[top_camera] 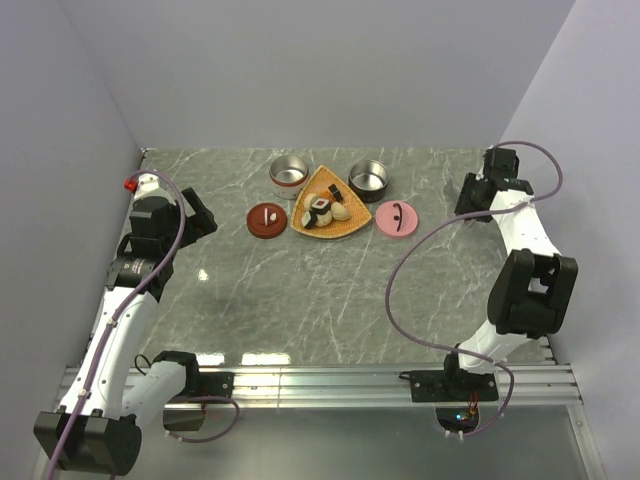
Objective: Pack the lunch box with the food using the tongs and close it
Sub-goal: Grab the clamp with the right arm, then pick up the food using the clamp
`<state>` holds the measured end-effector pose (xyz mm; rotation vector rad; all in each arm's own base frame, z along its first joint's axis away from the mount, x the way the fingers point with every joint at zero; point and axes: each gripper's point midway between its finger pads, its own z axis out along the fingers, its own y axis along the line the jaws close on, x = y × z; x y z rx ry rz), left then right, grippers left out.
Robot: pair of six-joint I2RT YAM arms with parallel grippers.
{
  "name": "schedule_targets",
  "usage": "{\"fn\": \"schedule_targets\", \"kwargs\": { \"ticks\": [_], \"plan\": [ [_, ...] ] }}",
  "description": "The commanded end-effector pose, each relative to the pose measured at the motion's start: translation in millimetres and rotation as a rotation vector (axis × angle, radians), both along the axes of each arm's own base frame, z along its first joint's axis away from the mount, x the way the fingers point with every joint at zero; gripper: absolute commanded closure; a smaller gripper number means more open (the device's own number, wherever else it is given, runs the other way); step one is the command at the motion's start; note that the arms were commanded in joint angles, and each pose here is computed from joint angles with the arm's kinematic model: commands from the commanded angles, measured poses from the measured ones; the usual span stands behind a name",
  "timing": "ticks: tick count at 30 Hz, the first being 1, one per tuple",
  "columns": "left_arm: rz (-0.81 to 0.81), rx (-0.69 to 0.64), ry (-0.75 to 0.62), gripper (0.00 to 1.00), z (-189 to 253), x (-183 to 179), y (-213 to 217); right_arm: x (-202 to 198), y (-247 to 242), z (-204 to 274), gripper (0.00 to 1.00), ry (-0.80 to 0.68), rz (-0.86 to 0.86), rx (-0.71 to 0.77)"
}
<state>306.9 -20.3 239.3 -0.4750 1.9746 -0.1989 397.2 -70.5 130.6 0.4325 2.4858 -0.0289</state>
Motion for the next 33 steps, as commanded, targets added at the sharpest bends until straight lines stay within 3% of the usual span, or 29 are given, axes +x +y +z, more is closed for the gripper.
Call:
{"fn": "schedule_targets", "kwargs": {
  "ticks": [1, 10, 18, 24, 33],
  "plan": [
    [-0.007, -0.011, -0.038, 0.01, 9.1, 5.6, -1.4, -10.2, 10.9, 17.1, 0.53, -0.037, 0.041, 0.032],
    [-0.02, -0.005, -0.041, 0.0, 10.3, 5.9, -2.6, -23.5, 50.7, 64.0, 0.55, -0.144, 0.165, 0.124],
    [-0.021, 0.005, -0.042, 0.01, 9.2, 5.6, -1.7, -38.1, 107.1, 115.2, 0.55, -0.235, 0.35, 0.104],
    [-0.024, 0.003, -0.047, 0.01, 9.1, 4.2, -2.1, -57.0, 160.2, 156.1, 0.55, -0.333, 0.51, 0.169],
    [-0.039, 0.006, -0.052, 0.0, 8.8, 3.7, -3.9, -67.2, 220.0, 146.6, 0.55, -0.375, 0.652, 0.244]
  ]
}}
